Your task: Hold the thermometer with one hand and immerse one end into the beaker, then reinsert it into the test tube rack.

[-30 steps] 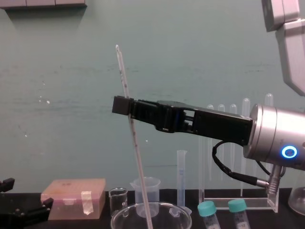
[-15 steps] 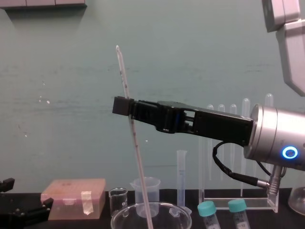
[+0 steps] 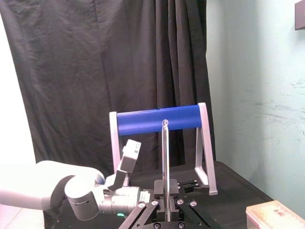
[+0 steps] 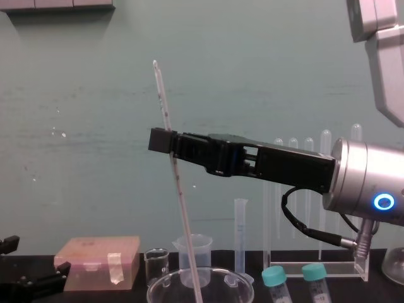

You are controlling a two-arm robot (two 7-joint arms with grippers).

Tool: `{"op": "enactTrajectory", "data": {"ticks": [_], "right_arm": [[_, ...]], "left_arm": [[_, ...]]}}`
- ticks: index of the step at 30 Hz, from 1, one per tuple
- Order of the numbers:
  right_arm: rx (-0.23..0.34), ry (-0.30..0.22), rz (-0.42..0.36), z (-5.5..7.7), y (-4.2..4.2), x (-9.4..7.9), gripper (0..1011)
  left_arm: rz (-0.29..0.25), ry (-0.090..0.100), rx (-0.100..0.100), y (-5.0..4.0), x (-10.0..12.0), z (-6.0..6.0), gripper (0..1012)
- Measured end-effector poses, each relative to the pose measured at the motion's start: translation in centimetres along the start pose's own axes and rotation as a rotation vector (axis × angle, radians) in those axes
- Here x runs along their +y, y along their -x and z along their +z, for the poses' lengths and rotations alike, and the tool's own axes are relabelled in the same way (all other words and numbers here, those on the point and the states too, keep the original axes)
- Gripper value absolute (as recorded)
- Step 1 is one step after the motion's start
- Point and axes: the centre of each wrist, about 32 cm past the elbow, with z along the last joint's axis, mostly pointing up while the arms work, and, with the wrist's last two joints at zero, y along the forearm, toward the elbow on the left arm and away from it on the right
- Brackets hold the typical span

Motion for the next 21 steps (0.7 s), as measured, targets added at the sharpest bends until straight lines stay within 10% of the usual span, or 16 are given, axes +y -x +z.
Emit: {"op": "enactTrajectory", "data": {"ticks": [21], "right_arm": [[-0.007,-0.008,0.006,0.49,-0.05,0.10,56]], "left_arm": [[0.000,0.000,0.000,0.00,0.00,0.00,1008]]}}
